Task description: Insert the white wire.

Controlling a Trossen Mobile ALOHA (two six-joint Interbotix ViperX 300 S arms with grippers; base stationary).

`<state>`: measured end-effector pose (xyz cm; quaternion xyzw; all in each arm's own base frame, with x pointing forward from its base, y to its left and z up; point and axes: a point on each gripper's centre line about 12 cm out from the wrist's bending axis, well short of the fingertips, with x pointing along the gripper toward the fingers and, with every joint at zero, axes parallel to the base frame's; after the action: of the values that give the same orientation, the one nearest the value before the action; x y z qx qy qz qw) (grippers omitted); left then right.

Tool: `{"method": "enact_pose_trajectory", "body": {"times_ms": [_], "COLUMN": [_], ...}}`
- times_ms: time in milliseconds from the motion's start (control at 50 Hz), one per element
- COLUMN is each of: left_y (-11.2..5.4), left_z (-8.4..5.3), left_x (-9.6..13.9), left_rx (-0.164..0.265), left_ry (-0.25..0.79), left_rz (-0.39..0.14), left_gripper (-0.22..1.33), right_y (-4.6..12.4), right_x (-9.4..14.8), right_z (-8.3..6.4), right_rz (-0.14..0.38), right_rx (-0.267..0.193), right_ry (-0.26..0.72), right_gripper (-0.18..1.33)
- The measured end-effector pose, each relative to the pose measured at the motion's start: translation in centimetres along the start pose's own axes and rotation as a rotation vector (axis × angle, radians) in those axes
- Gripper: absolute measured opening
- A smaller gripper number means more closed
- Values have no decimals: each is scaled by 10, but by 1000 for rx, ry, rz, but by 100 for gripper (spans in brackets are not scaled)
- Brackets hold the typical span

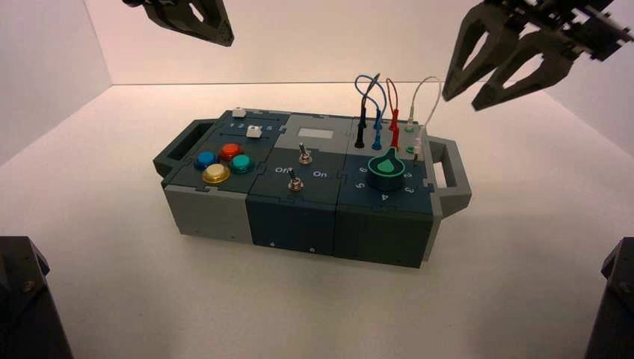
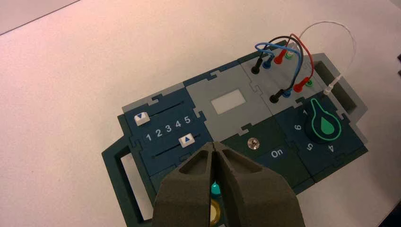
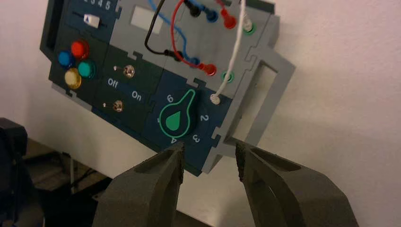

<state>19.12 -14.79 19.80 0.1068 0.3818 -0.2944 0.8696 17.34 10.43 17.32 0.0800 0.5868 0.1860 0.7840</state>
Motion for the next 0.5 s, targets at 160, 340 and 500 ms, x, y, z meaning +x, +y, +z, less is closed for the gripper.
{"method": "enact_pose_trajectory", "body": {"times_ms": [160,340,500], "left_y": [0,0,0], "left_z": [1,1,1], "left_x": [2,6,6], "left_rx": [1,1,1], "left_ry": [8,18,22], "left_rz": [-1,0,0], "left_gripper": [-16,-16,-16], "right_y": [0,-5,-6], "right_x": [10,24,35], "right_z": [2,4,5], "right_rz": [-3,-23,-36], "right_rx": [10,24,28], "right_ry": [11,32,54], "right_gripper": [109,108,106]}}
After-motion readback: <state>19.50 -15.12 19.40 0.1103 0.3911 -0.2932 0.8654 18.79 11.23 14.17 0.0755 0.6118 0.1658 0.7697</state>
